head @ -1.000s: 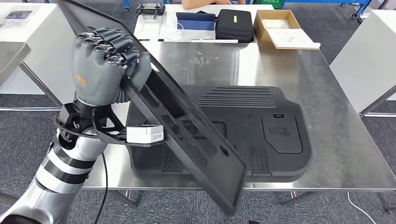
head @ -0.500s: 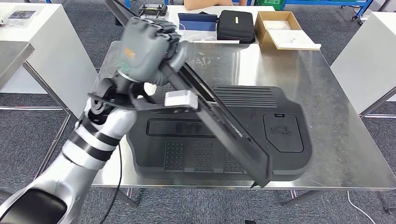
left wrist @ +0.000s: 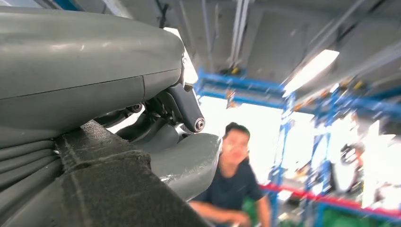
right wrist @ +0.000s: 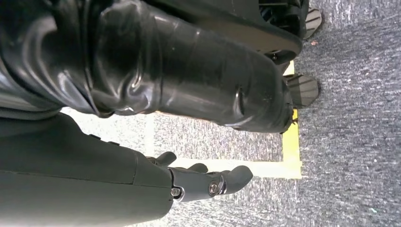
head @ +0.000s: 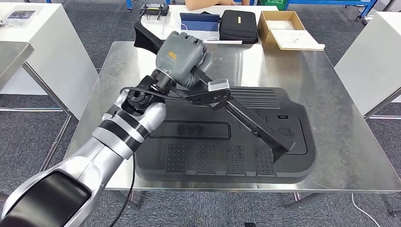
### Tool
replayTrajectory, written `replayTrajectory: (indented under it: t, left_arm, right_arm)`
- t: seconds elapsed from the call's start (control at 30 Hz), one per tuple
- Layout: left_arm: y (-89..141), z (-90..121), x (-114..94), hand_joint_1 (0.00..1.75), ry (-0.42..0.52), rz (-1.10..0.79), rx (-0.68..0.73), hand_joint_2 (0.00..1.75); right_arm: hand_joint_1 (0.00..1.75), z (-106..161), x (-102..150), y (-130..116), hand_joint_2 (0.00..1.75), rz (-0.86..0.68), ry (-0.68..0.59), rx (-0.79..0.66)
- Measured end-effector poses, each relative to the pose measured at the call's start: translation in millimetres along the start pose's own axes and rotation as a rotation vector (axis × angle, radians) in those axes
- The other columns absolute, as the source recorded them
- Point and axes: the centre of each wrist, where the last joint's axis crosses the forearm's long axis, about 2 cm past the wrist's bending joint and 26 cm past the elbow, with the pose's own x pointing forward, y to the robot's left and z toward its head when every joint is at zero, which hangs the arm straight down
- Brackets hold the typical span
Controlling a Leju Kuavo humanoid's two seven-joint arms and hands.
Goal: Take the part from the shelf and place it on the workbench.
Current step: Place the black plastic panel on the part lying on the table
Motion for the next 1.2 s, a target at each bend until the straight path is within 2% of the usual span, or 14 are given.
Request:
replayTrajectory:
  t: [0.13,0.37,0.57,0.7,1.03,1.2]
  left_arm:
    - [-21.5,7.0,-0.5,1.75,0.059,-0.024,-0.092,0.0]
    - [-46.0,21.0,-8.1,1.75,0.169,-0.096,-0.219,0.0]
    - [-63.2,38.5,-15.9,1.75,0.238,-0.106,-0.207,0.0]
    - [-75.6,52.3,-20.0,0.01,0.289,-0.086,-0.25,0.0]
    - [-73.9,47.7,-23.6,0.0,0.313,-0.073,-0.396,0.0]
    - [-66.4,36.9,-19.5,0.0,0.317,-0.031,-0.52,0.0]
  right_arm:
    - [0.0,0.5,-0.1,1.5,0.0,0.004,0.0,0.004]
    - [0.0,0.9,-0.5,2.7,0.0,0.008,0.008,0.006]
    - [0.0,1.1,-0.7,3.2,0.0,0.014,0.009,0.005]
    - [0.0,1.6,-0.7,4.7,0.0,0.019,0.008,0.006]
    - [0.0,1.8,-0.7,5.4,0.0,0.022,0.007,0.015]
    - [0.0,1.7,-0.7,5.4,0.0,0.021,0.008,0.024]
